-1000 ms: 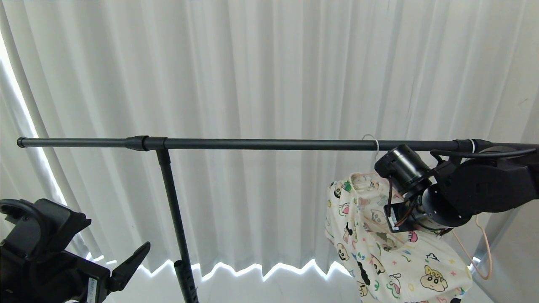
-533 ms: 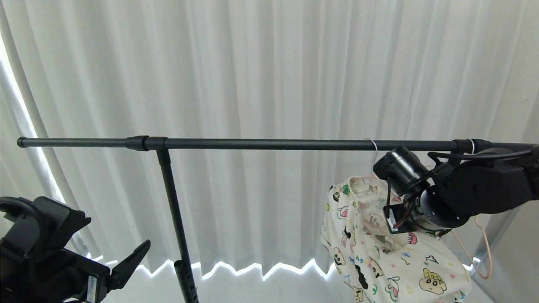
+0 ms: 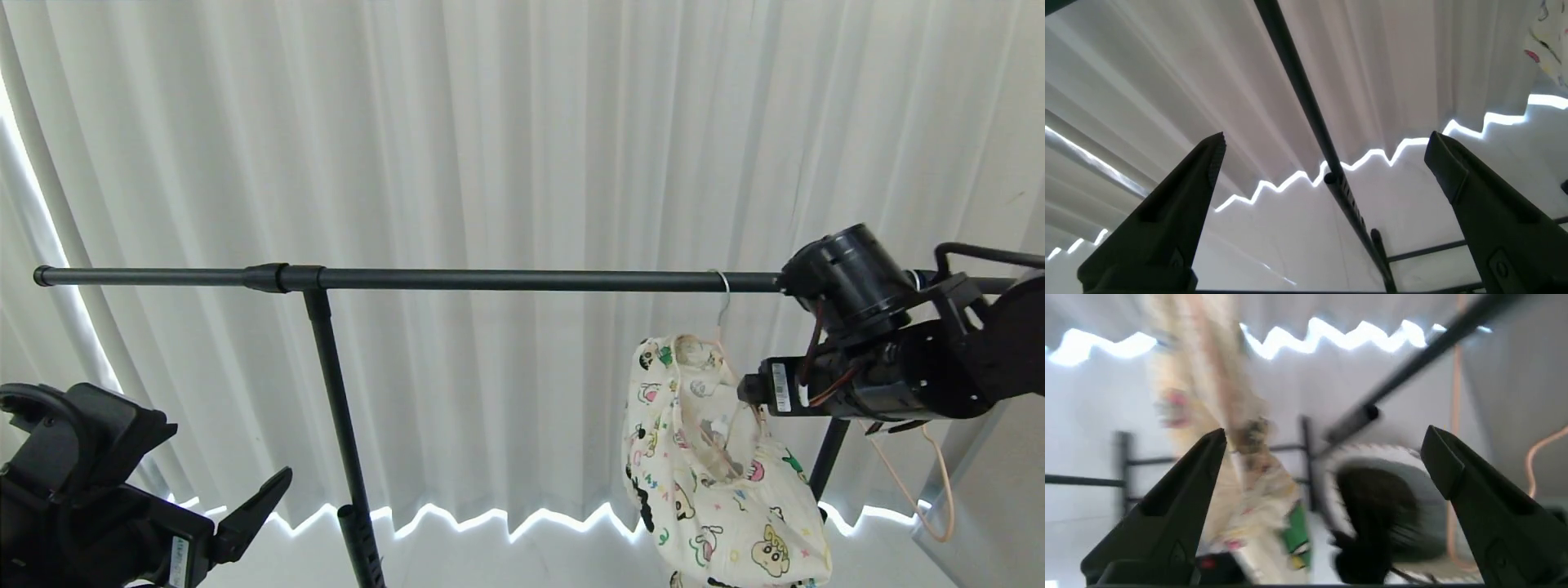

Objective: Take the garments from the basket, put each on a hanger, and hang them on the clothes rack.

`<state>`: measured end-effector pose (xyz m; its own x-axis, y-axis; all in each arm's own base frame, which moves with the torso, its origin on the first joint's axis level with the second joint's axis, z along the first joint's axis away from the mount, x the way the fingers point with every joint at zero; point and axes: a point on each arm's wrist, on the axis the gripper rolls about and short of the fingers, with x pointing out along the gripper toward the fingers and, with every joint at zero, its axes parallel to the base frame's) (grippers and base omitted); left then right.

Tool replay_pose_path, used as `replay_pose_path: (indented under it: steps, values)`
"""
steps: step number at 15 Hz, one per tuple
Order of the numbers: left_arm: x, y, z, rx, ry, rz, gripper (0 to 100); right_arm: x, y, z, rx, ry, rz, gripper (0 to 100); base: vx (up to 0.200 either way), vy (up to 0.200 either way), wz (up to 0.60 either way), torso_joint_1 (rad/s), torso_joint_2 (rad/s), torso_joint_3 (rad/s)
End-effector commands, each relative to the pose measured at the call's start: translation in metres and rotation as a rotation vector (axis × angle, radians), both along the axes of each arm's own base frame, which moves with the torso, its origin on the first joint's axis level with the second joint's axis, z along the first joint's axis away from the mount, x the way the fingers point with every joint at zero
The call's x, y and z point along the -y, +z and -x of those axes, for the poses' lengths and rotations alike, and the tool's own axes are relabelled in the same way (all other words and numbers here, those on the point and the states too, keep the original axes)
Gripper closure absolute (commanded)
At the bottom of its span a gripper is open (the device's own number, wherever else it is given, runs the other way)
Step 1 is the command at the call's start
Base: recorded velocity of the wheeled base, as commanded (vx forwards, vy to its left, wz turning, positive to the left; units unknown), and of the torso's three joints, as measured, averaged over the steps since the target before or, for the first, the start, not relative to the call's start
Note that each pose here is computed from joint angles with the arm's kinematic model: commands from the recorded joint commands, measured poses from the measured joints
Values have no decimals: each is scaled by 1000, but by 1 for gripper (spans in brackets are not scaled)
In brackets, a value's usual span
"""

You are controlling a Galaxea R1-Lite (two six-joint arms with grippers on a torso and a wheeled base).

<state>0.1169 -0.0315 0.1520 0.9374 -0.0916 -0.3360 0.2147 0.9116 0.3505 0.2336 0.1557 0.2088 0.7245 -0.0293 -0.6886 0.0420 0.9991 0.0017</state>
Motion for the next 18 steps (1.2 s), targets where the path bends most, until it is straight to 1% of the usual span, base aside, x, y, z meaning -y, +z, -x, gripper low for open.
replay_pose_path:
  steps: [1, 2, 3, 5, 6, 7, 8, 13, 14, 15, 16, 17, 18]
  values:
    - [0, 0, 0, 1, 0, 0, 0, 13, 36, 20, 118, 76, -130, 0, 0, 0, 0, 0, 0, 0]
    - [0, -1, 0, -2, 2, 0, 0, 20, 48, 25, 160, 143, -140, 0, 0, 0, 0, 0, 0, 0]
    - [0, -1, 0, -2, 2, 0, 0, 26, 55, 27, 191, 204, -123, 0, 0, 0, 0, 0, 0, 0]
    - [0, -1, 0, -2, 2, 0, 0, 40, 64, 26, 259, 331, -59, 0, 0, 0, 0, 0, 0, 0]
    - [0, -1, 0, -2, 2, 0, 0, 45, 65, 25, 274, 365, -38, 0, 0, 0, 0, 0, 0, 0]
    - [0, -1, 0, -2, 2, 1, 0, 51, 60, 24, 270, 419, 34, 0, 0, 0, 0, 0, 0, 0]
    - [0, 0, 0, -1, 2, 1, 0, 52, 56, 25, 258, 434, 64, 0, 0, 0, 0, 0, 0, 0]
    - [-1, 1, 1, 8, 6, 5, 0, 51, 28, 22, 155, 443, 92, 0, 0, 0, 0, 0, 0, 0]
    - [-1, 2, 1, 11, 5, 5, 0, 52, 20, 25, 118, 446, 97, 0, 0, 0, 0, 0, 0, 0]
    - [-1, 2, 1, 13, 5, 5, 0, 54, 9, 29, 64, 451, 110, 0, 0, 0, 0, 0, 0, 0]
    - [-1, 2, 1, 13, 5, 5, 0, 55, 3, 32, 34, 456, 119, 0, 0, 0, 0, 0, 0, 0]
    - [-1, 2, 1, 14, 5, 5, 0, 57, -9, 38, -23, 468, 138, 0, 0, 0, 0, 0, 0, 0]
    - [-1, 3, 1, 16, 5, 4, 0, 58, -20, 42, -58, 475, 153, 0, 0, 0, 0, 0, 0, 0]
